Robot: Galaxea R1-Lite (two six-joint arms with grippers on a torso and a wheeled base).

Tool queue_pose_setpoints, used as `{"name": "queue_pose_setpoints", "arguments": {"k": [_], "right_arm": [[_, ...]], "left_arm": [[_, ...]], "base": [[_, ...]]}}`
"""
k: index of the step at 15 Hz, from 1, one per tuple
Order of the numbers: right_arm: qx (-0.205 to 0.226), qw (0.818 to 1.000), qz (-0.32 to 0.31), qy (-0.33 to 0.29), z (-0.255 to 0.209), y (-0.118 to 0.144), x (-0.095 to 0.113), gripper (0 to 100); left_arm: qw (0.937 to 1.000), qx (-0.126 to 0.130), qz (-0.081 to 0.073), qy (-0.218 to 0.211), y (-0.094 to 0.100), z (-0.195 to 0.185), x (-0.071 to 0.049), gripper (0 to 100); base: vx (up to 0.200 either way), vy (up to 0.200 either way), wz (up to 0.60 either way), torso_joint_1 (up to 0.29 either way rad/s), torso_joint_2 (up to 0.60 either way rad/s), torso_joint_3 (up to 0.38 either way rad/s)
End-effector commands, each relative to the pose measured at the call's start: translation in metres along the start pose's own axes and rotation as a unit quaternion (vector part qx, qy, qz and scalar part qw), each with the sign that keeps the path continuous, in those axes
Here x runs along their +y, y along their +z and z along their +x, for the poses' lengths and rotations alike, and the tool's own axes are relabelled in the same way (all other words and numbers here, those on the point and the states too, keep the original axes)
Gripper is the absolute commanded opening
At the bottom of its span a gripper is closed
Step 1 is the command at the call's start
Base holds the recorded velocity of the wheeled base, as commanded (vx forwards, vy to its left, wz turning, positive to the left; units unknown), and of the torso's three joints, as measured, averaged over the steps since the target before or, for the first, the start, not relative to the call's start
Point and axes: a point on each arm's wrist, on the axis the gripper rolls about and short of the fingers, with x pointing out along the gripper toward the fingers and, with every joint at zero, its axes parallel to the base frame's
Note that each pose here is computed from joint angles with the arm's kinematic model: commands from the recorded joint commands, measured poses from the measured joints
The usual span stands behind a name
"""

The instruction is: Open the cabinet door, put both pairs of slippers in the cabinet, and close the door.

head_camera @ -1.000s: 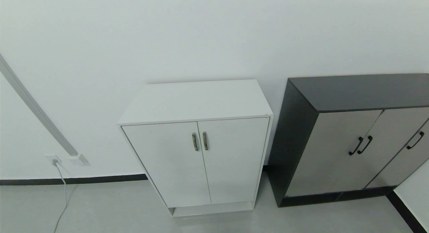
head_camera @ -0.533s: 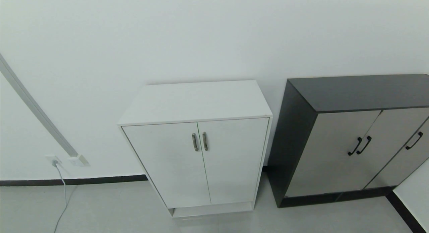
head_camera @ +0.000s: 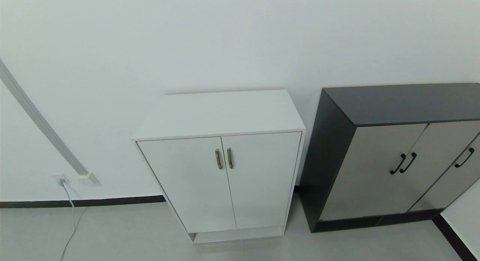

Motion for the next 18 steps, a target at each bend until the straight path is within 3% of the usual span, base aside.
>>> {"name": "queue_pose_setpoints", "arguments": {"k": [1,3,6,18], "right_arm": [[-0.015,0.999,0.0,-0.03,-0.0022,-0.0008,0.0011,0],[-0.051,0.998,-0.003,-0.026,-0.0076,-0.0028,0.0016,0],[-0.054,0.998,0.031,-0.025,-0.0075,-0.0027,0.0016,0],[-0.054,0.998,0.024,-0.025,-0.0075,-0.0026,0.0016,0]], "left_arm": [[1.0,0.001,0.0,0.0,0.0,0.0001,0.0,0],[1.0,0.001,0.0,0.0,0.0,0.0001,0.0,0],[1.0,0.001,0.001,0.002,0.0,0.0001,0.0001,0],[1.0,0.001,0.003,0.002,0.0,0.0001,0.0001,0]], "base": [[0.0,0.0,0.0,0.0,0.0,0.0],[0.0,0.0,0.0,0.0,0.0,0.0],[0.0,0.0,0.0,0.0,0.0,0.0],[0.0,0.0,0.0,0.0,0.0,0.0]]}}
